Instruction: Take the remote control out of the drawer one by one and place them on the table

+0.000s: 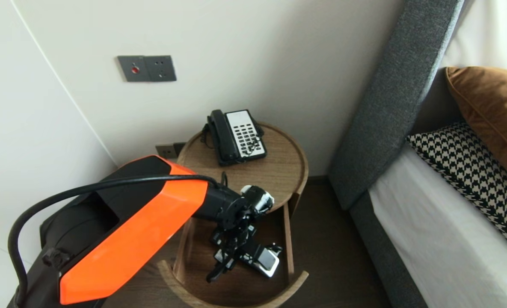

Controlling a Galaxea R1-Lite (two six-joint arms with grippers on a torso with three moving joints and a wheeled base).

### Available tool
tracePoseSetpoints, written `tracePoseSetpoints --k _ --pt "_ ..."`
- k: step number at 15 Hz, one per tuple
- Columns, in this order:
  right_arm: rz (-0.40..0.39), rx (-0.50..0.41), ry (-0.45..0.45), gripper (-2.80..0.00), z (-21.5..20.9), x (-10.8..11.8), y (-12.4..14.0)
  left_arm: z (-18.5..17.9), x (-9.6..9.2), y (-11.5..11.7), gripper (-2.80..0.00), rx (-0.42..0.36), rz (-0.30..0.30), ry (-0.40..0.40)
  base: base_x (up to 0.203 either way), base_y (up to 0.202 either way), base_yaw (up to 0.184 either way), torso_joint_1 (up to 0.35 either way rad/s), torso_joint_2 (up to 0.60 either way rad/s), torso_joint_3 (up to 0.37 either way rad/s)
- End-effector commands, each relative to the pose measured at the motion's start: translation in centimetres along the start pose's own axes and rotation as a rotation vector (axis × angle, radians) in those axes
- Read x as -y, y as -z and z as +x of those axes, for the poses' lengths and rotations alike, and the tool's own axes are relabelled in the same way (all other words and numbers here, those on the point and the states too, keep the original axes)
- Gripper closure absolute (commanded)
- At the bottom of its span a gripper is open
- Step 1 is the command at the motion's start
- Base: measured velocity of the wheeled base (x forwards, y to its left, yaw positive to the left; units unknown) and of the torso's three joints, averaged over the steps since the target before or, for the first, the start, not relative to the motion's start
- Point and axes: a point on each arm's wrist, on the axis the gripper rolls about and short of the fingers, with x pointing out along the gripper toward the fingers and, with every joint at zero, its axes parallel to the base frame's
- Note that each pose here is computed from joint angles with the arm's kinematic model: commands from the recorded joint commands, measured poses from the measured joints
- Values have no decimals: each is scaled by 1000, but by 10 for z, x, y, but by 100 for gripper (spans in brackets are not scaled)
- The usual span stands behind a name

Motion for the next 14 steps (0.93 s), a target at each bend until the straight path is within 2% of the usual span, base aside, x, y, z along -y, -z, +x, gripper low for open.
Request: tracePoseSetpoints --k 1,4,6,10,14 --pt "0 4 0 0 0 0 1 -1 2 0 -280 -2 10 8 0 0 0 0 0 0" --pt "0 4 0 0 0 0 1 -2 3 1 -280 1 3 6 0 0 0 0 0 0" --pt "0 4 0 0 0 0 1 -1 1 0 -280 4 -45 -22 0 0 0 0 0 0" --pt "0 4 0 0 0 0 1 -3 -5 -1 -280 32 -66 -78 0 0 0 0 0 0" --pt "0 4 0 0 0 0 1 0 -2 -5 -280 32 -82 -65 0 0 0 0 0 0"
